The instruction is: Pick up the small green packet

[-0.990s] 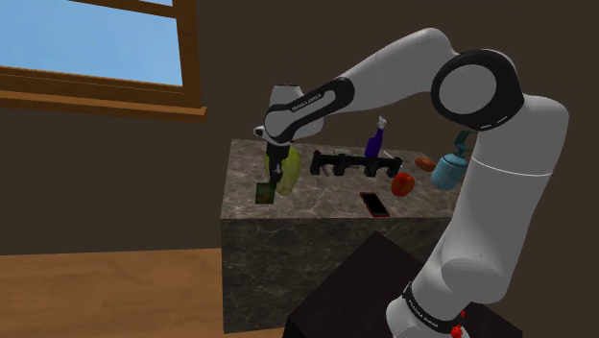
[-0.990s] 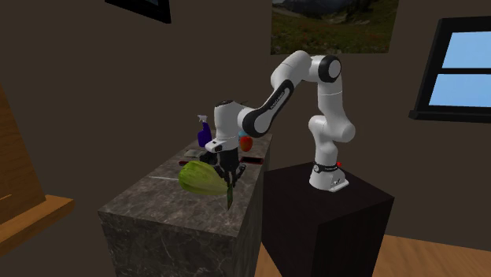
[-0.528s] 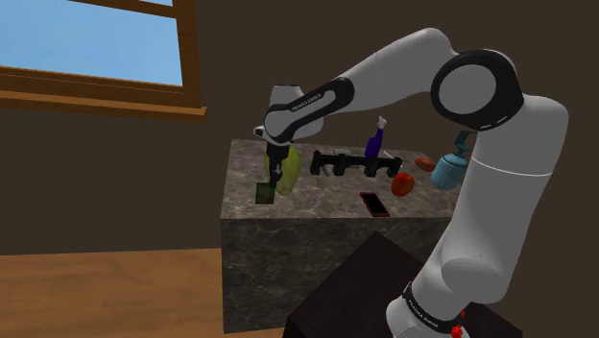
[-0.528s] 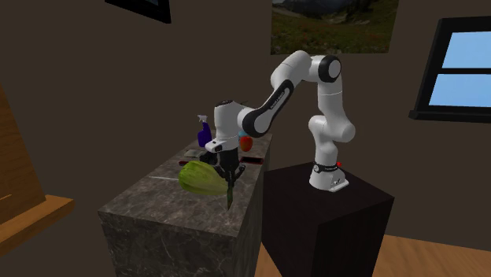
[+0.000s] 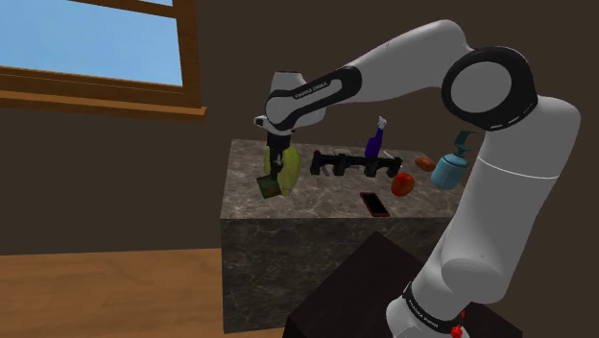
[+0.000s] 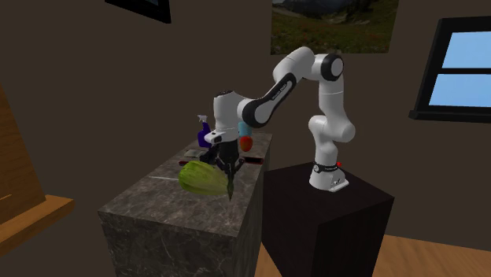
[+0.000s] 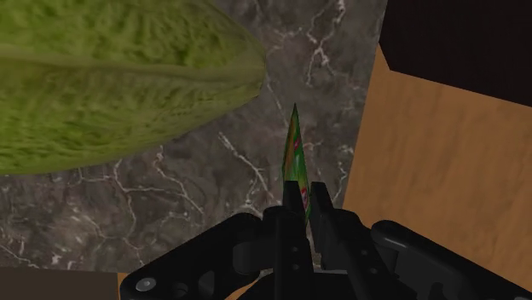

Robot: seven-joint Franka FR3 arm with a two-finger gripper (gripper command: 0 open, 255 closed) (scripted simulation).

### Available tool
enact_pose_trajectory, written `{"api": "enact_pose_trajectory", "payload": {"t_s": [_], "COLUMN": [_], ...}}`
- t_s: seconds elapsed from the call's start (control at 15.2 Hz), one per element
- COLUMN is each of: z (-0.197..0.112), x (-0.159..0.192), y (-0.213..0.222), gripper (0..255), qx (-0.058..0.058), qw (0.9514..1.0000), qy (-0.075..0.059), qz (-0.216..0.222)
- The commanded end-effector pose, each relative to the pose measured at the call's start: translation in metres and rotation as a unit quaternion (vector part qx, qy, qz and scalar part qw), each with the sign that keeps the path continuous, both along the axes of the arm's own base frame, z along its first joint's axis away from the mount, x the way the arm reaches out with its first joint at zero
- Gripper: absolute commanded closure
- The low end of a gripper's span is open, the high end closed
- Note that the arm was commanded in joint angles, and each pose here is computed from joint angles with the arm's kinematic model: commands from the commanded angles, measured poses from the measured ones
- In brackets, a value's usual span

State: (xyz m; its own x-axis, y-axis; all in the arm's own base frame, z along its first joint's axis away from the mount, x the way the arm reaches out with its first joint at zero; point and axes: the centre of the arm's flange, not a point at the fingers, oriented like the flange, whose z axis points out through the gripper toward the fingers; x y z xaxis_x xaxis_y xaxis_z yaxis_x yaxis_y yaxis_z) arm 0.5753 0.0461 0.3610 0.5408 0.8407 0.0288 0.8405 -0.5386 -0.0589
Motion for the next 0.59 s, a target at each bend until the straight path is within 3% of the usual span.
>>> {"api": "enact_pose_trajectory", "payload": {"t_s": [0.0, 0.53], "z": [0.012, 0.044], "x": [0.000, 0.000], "y": [-0.001, -0.001], "gripper": [255, 255], "qx": [0.000, 0.000], "qw": [1.0000, 1.0000], "qy": [0.000, 0.000], "qz": [0.000, 0.000]}}
